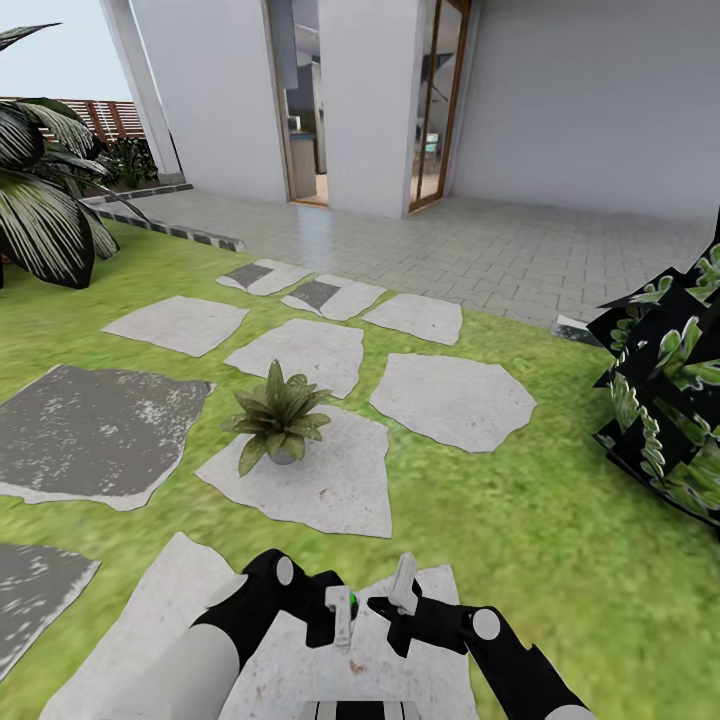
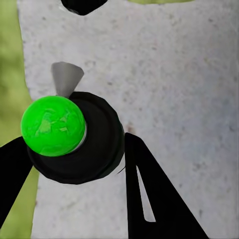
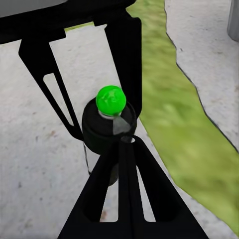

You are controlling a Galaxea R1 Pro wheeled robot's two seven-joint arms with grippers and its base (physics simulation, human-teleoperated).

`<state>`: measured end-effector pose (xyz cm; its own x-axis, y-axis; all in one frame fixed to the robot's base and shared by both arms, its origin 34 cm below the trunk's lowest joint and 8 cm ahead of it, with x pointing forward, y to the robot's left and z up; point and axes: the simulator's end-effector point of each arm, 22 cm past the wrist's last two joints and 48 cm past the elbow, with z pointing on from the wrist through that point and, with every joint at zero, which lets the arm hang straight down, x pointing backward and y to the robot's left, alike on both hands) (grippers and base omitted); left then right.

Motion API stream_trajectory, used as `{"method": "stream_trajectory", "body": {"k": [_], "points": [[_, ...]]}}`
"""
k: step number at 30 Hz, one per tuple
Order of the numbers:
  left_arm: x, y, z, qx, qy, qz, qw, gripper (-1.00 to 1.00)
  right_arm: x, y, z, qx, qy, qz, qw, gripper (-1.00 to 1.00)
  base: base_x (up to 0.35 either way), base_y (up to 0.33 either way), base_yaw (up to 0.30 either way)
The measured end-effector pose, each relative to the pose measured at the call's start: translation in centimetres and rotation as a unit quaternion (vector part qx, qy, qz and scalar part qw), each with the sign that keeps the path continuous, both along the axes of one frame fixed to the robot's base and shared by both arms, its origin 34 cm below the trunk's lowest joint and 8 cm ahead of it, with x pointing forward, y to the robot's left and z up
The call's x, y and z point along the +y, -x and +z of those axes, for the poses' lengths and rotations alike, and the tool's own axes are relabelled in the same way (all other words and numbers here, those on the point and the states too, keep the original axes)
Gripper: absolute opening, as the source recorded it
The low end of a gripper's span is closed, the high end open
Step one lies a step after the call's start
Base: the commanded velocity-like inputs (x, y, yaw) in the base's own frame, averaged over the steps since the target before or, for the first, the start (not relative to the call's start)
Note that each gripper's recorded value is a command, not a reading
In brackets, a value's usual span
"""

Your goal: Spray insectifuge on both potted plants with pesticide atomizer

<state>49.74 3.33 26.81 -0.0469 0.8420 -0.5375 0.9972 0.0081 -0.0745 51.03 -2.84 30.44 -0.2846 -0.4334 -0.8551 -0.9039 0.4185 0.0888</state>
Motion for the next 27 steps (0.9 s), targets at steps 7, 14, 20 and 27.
{"method": "stream_trajectory", "body": {"k": [7, 14, 20, 27], "points": [[-0.01, 0.4, -0.2, 0.005, 0.0, -0.001, 1.0, -1.0, 0.0, 0.0, 0.0, 0.0, 0.0, 0.0, 1.0, -1.0, 0.0, 0.0, 0.0], [-0.01, 0.68, -0.34, 0.008, 0.0, -0.002, 1.0, -1.0, 0.05, -0.37, 0.37, -0.006, -0.001, -0.001, 1.0, -1.0, 0.0, 0.0, 0.0], [-0.39, 0.55, -0.11, 0.01, 0.009, 0.007, 0.9999, -1.0, 0.16, -0.39, 0.44, -0.007, -0.002, 0.0, 1.0, -1.0, 0.0, 0.0, 0.0], [-0.76, 0.44, 0.14, 0.012, 0.019, 0.014, 0.9997, -1.0, 0.18, -0.38, 0.44, -0.007, -0.002, 0.0, 1.0, -1.0, 0.0, 0.0, 0.0]]}}
